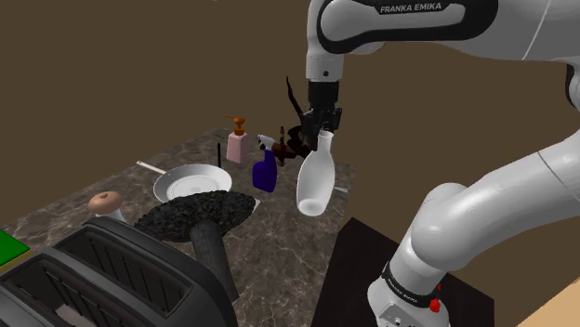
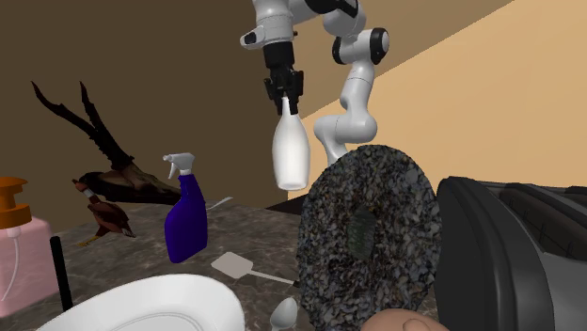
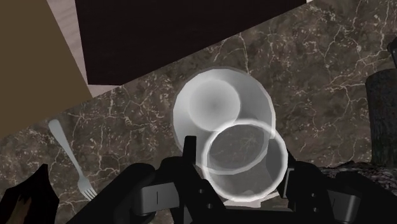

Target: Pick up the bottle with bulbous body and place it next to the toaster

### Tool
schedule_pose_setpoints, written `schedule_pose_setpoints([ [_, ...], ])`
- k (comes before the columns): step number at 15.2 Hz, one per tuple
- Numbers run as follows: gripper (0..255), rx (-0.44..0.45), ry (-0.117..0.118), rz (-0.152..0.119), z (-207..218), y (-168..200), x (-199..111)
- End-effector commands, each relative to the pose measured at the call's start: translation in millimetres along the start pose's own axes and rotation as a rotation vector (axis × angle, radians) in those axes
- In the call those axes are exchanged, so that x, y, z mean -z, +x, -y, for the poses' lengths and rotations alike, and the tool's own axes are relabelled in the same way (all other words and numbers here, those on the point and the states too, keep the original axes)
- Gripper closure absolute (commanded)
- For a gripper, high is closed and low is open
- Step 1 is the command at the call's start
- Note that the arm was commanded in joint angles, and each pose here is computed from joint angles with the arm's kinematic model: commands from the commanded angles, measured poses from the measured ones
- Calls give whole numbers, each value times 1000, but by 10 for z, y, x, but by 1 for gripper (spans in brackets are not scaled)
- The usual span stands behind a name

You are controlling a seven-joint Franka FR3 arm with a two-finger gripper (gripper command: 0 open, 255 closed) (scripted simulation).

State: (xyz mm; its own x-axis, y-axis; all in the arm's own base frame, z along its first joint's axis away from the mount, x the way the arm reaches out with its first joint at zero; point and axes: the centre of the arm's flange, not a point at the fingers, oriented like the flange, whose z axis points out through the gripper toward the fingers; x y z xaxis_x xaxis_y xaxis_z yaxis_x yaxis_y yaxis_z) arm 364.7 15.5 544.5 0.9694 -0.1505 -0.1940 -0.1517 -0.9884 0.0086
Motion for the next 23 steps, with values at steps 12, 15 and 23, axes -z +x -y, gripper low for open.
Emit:
schedule_pose_setpoints([
  [12, 255, 0, 0, 0, -3, -145, 682],
  [15, 255, 0, 0, 0, -4, -176, 837],
  [23, 255, 0, 0, 0, -8, -258, 1252],
])
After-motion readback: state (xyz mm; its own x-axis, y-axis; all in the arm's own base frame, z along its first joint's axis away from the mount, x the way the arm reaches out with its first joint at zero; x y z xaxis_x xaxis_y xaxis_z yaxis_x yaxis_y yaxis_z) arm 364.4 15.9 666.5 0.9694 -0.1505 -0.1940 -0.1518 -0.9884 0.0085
